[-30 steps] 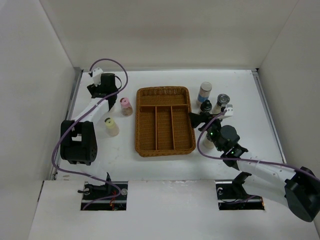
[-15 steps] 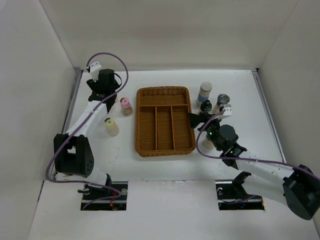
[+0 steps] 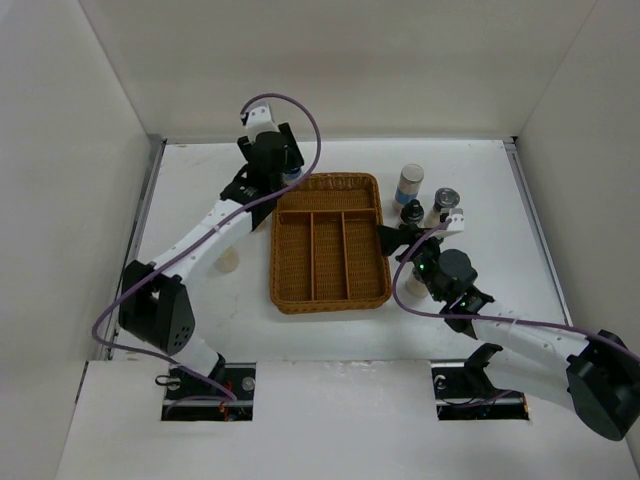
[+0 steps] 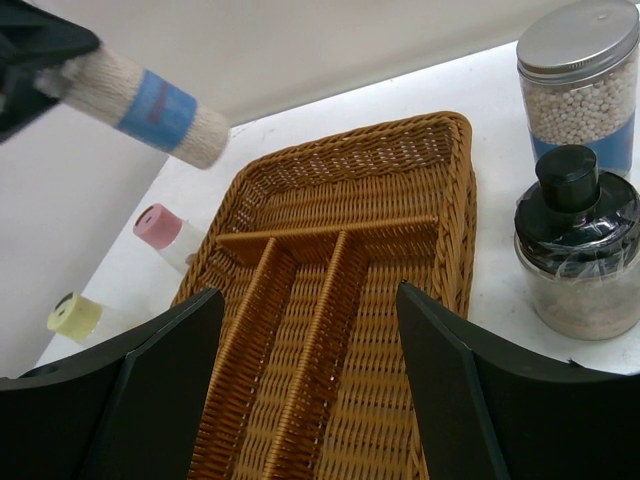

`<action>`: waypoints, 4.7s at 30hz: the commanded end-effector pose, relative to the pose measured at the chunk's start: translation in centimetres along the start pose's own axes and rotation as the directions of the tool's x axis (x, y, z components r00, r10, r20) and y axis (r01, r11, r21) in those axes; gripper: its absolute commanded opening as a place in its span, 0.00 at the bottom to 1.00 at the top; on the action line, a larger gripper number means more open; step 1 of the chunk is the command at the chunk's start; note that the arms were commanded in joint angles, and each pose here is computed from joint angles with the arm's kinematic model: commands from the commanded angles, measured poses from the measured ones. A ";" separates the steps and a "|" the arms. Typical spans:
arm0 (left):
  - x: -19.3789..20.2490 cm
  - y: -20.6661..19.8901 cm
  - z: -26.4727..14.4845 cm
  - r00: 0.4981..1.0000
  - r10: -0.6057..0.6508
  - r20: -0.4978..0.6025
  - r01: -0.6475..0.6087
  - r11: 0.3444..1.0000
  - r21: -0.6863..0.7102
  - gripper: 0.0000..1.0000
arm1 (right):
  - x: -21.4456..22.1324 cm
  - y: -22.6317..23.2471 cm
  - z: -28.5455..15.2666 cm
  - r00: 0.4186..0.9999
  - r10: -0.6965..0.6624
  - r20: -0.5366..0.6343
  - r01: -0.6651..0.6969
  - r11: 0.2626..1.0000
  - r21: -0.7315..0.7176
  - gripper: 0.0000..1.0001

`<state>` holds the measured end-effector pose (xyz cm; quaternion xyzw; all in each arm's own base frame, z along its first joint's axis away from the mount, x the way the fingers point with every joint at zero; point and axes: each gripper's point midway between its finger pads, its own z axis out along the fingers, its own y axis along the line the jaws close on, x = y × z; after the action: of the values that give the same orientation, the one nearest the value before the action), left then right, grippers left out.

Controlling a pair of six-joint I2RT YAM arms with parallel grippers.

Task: Organize the condiment bottles

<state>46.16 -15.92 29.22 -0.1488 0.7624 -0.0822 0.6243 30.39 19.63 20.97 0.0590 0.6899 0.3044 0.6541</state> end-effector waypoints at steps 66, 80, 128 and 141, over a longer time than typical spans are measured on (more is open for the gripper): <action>19.0 -0.6 -17.1 0.946 -0.276 -0.169 0.323 0.785 0.529 0.36 | -9.0 -11.8 13.2 0.936 -0.269 -0.228 0.348 0.805 0.480 0.97; 19.5 -0.7 -17.6 0.949 -0.264 -0.172 0.315 0.787 0.530 0.40 | -4.7 -16.5 16.8 0.888 -0.254 -0.384 0.435 0.734 0.521 0.95; 19.1 0.9 -17.4 0.929 -0.337 -0.153 0.368 0.797 0.479 0.45 | 4.2 4.5 23.6 0.912 -0.314 -0.264 0.361 0.919 0.155 0.63; 18.8 1.0 -17.5 0.930 -0.338 -0.143 0.364 0.796 0.484 0.45 | -1.4 7.0 20.9 0.950 -0.257 -0.176 0.283 0.948 0.145 0.97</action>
<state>25.54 -22.22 13.27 -0.1097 0.7128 -0.3752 0.5824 48.88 31.99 17.92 -0.0402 0.8160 0.1012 0.5677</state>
